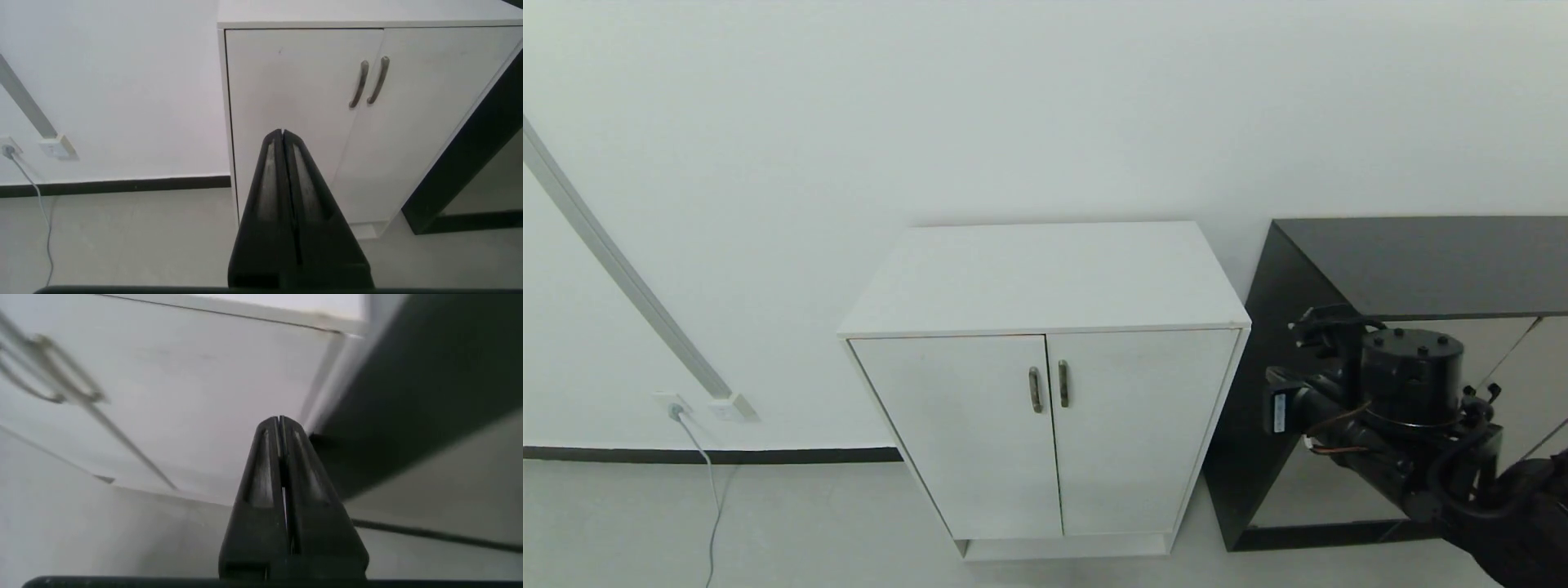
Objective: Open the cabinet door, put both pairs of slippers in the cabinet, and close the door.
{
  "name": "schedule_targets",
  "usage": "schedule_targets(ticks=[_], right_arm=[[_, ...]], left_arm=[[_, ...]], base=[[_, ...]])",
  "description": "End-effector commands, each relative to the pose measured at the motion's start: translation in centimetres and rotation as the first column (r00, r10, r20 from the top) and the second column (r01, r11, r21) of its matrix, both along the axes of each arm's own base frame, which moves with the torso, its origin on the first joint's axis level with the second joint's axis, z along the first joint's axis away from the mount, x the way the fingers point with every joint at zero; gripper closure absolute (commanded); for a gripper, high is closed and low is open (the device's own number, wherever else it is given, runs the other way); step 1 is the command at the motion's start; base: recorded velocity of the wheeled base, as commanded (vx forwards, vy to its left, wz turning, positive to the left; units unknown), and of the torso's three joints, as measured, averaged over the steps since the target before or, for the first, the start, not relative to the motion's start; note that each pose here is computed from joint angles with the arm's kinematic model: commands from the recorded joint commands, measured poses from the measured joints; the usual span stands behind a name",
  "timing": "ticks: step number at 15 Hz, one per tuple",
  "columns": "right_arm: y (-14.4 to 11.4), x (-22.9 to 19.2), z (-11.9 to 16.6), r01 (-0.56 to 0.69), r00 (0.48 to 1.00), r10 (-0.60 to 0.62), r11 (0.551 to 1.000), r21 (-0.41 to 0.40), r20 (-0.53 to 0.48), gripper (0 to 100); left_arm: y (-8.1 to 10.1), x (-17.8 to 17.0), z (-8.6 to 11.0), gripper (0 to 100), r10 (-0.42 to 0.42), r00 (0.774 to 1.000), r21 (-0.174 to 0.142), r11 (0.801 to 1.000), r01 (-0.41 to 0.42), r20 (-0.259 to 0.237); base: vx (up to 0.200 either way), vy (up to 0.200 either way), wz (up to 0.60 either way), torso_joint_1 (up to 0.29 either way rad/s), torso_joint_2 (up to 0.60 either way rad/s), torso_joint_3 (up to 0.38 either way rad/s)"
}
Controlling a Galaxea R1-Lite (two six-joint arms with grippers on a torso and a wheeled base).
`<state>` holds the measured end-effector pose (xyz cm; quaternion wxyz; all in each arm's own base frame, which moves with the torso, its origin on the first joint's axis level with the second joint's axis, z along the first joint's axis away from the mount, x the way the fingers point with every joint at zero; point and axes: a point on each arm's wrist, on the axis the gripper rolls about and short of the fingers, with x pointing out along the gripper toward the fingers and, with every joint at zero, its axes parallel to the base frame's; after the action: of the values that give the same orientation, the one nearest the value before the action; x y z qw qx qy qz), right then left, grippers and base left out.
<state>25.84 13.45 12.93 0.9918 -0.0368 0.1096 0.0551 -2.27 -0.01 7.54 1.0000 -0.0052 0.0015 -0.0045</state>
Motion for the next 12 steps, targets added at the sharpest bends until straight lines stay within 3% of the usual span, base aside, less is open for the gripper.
schedule_targets(ticks=[1, 5, 12], right_arm=[[-2.8, -2.0, 0.4, 0.057, 0.998, -0.057, 0.998, 0.002, 0.001, 100], [-6.0, -4.7, 1.6, 0.131, 0.991, -0.131, 0.991, 0.011, 0.037, 100], [-8.9, -10.4, 0.8, 0.162, 0.986, -0.163, 0.987, 0.013, 0.041, 100]], left_arm=[[0.0, 0.0, 0.0, 100, 0.000, 1.000, 0.000, 1.000, 0.000, 0.000], [0.0, 0.0, 0.0, 100, 0.001, 1.000, 0.000, 1.000, -0.001, 0.001], [0.0, 0.0, 0.0, 100, 0.000, 1.000, 0.000, 1.000, 0.000, 0.000]], base=[[0.000, 0.000, 0.00, 0.000, 0.00, 0.000], [0.000, 0.000, 0.00, 0.000, 0.00, 0.000], [0.000, 0.000, 0.00, 0.000, 0.00, 0.000]])
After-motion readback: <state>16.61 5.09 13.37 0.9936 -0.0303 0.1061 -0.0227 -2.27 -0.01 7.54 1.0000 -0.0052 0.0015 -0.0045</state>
